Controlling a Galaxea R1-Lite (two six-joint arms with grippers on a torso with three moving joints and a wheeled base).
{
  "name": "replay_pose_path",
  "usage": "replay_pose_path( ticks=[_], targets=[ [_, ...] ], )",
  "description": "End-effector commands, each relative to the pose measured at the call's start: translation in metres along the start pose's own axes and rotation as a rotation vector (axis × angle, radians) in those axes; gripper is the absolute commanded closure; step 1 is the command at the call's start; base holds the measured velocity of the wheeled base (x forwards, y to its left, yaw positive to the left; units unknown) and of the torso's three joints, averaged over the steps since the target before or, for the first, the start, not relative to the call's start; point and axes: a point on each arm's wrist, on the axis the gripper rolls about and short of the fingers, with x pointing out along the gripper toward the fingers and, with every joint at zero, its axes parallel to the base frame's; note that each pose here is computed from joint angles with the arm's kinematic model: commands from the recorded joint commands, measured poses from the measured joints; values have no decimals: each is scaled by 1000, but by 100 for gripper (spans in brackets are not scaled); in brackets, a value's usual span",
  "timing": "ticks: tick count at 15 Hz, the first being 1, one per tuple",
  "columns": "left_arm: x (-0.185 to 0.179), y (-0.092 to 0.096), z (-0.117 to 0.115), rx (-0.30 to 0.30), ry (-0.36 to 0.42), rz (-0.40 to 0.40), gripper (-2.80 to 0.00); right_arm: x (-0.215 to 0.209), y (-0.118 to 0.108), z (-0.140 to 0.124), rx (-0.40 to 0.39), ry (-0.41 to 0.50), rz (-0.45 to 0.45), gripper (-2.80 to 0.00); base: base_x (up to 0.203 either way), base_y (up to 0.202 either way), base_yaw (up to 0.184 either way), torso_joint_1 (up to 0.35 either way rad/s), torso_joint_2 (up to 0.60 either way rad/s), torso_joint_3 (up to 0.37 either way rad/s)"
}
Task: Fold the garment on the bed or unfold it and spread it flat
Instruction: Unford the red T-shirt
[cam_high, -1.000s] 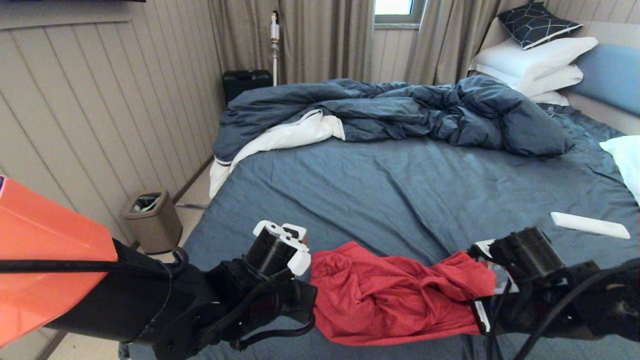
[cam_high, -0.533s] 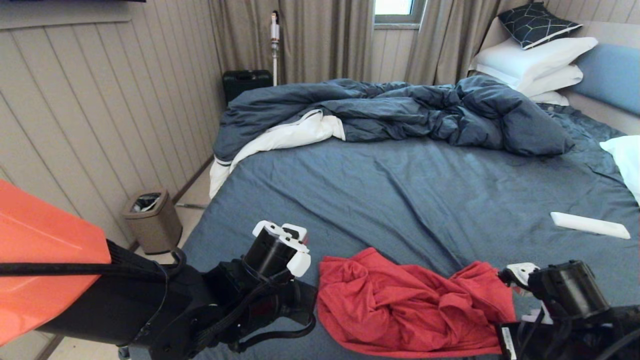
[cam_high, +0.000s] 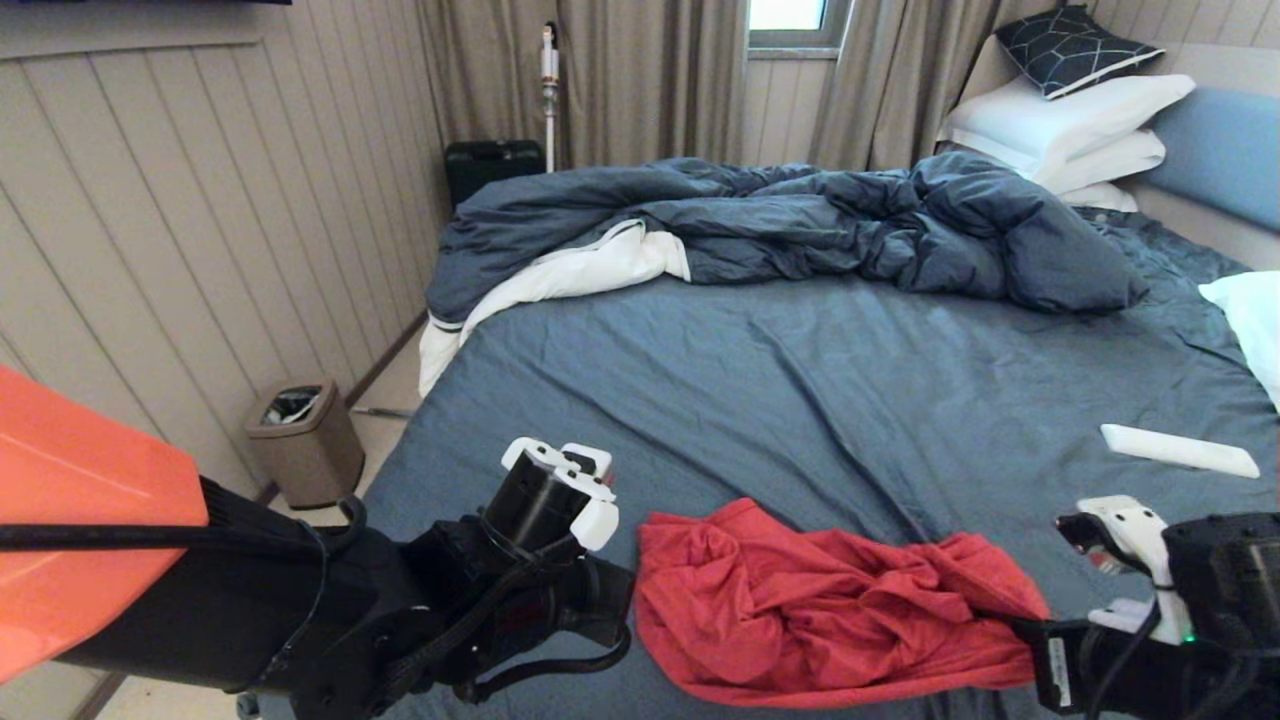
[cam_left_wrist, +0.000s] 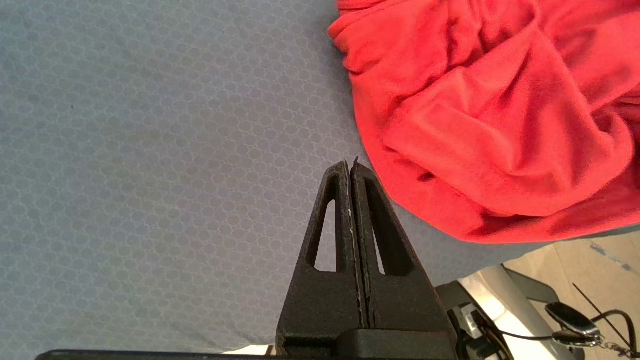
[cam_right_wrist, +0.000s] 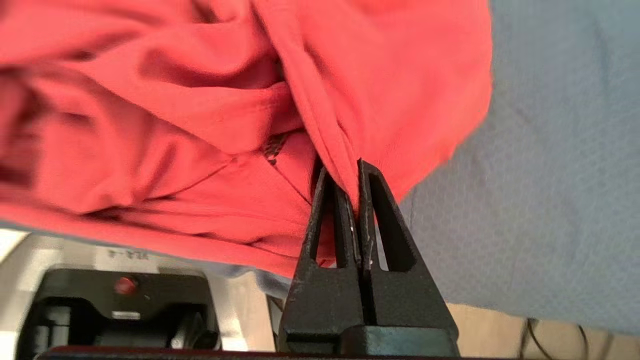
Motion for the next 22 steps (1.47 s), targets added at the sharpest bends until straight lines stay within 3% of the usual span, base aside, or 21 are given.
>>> replay_pose_path(
  ticks=[1, 4, 11, 12, 13, 19, 22],
  targets=[
    [2, 0, -1, 0, 4, 2, 0, -8, -2, 0, 6, -39, 6, 0, 0, 0, 0, 0, 0, 0],
    [5, 0, -2, 1, 12, 5, 0, 16, 0, -8, -7, 79, -28, 0, 0, 0, 0, 0, 0, 0],
    [7, -1, -2, -1, 12, 5, 0, 32, -1, -3, 18, 65, -50, 0, 0, 0, 0, 0, 0, 0],
    [6, -1, -2, -1, 10, 5, 0, 33, -1, -4, 19, 70, -51, -52, 0, 0, 0, 0, 0, 0],
    [6, -1, -1, -3, 9, 4, 0, 35, 0, -2, 14, 68, -46, -280, 0, 0, 0, 0, 0, 0],
    [5, -1, -1, -2, 8, 4, 0, 25, 0, 12, 26, -6, -31, -280, 0, 0, 0, 0, 0, 0],
    [6, -1, 0, -2, 6, 3, 0, 29, 3, 33, 63, -18, -29, -280, 0, 0, 0, 0, 0, 0]
  ],
)
